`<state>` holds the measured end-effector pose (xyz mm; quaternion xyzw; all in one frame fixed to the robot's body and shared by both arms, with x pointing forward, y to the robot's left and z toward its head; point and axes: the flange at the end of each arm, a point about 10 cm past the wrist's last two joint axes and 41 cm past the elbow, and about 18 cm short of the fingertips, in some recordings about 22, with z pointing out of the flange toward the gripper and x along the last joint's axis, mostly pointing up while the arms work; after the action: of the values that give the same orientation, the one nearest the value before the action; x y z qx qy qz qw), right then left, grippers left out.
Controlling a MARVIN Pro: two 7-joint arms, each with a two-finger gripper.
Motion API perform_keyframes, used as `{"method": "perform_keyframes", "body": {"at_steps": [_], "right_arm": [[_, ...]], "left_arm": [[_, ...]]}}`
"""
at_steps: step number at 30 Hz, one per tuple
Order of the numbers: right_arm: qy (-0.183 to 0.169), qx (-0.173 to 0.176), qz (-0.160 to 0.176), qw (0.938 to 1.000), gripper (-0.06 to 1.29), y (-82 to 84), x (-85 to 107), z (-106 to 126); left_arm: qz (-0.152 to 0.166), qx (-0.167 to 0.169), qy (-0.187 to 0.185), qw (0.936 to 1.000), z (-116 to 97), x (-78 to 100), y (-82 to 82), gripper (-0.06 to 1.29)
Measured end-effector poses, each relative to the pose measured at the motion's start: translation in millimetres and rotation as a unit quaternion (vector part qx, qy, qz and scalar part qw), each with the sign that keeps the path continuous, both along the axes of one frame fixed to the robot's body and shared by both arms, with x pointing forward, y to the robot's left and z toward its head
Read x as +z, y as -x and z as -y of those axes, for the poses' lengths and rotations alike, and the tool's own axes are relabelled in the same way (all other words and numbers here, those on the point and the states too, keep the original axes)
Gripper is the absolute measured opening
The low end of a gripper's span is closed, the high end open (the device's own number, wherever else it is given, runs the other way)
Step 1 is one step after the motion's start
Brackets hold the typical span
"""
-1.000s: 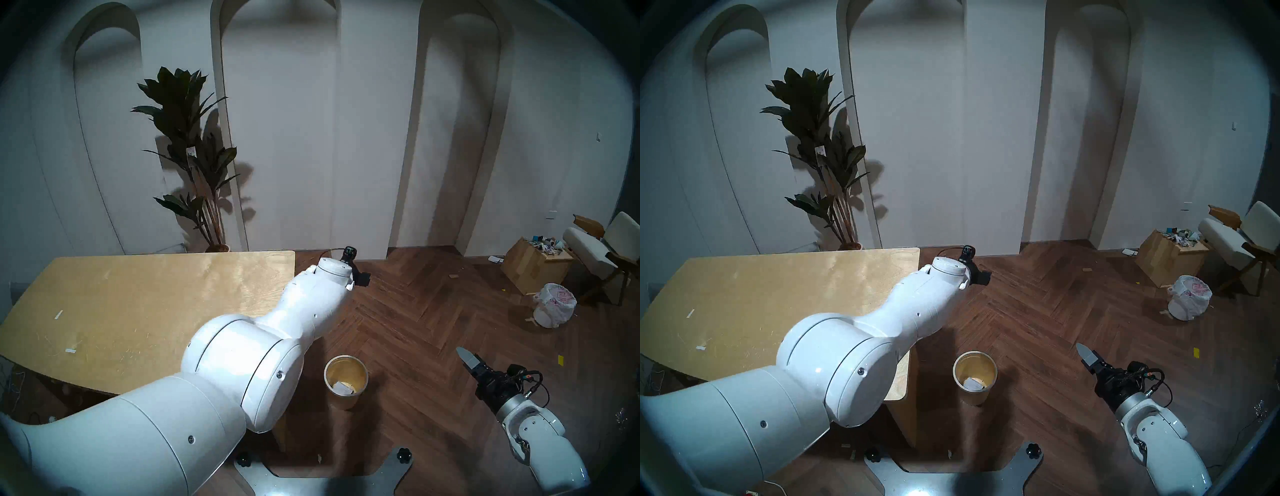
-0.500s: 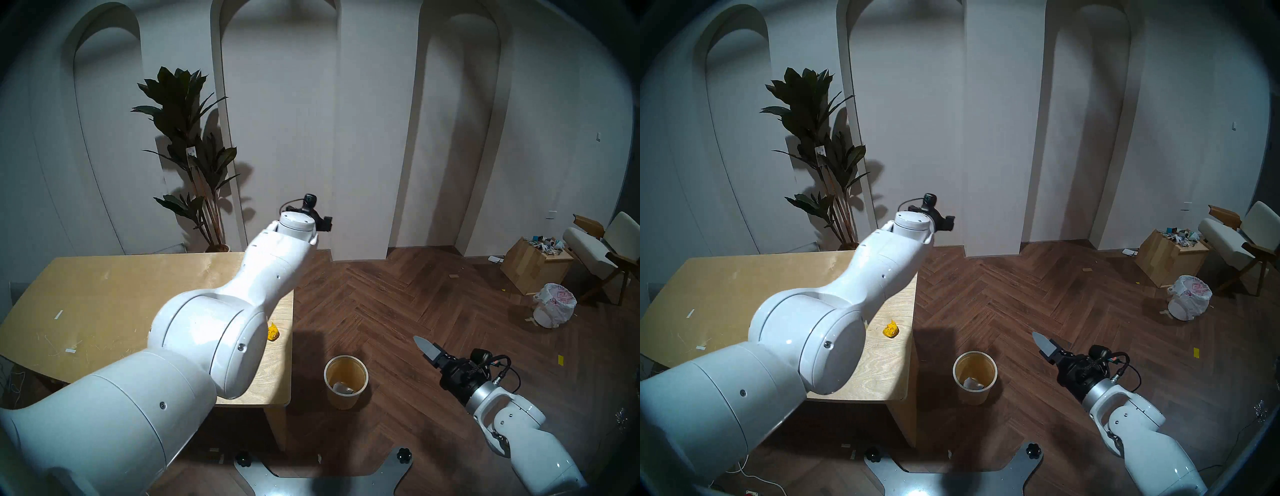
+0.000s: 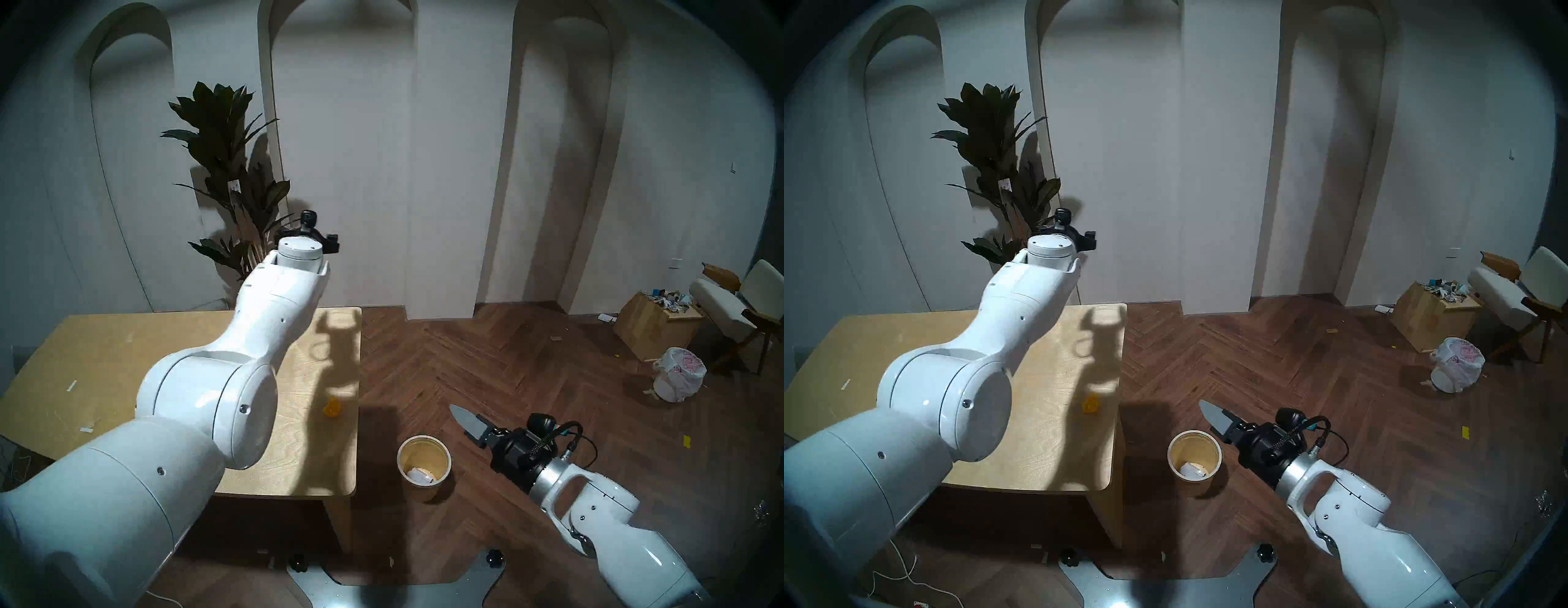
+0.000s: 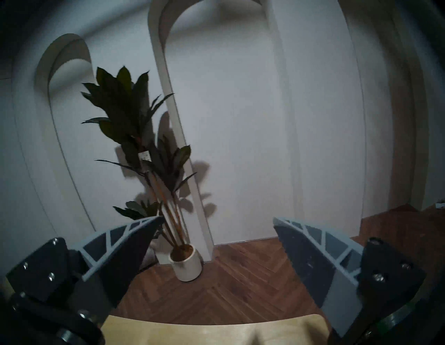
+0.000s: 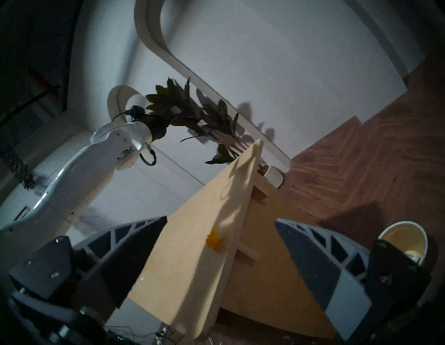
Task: Put the trash into the trash bin on the ground
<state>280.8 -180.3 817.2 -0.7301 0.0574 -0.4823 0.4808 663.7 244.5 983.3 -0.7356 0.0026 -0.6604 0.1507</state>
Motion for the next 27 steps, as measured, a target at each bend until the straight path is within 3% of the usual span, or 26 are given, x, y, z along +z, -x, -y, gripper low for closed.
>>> {"method": "perform_keyframes", "body": {"at_steps": [16, 27], "right_arm": [[0.038, 0.065, 0.022, 0.9969, 1.22, 6.1, 18.3, -50], [0.074, 0.086, 0.023, 0.9933, 1.22, 8.0, 19.9, -69]], "left_arm": [[-0.012, 0.089, 0.001, 0.996, -84, -27.8, 20.8, 1.23], [-0.007, 0.167, -0.004, 0.986, -157, -38.1, 47.3, 1.23]]}}
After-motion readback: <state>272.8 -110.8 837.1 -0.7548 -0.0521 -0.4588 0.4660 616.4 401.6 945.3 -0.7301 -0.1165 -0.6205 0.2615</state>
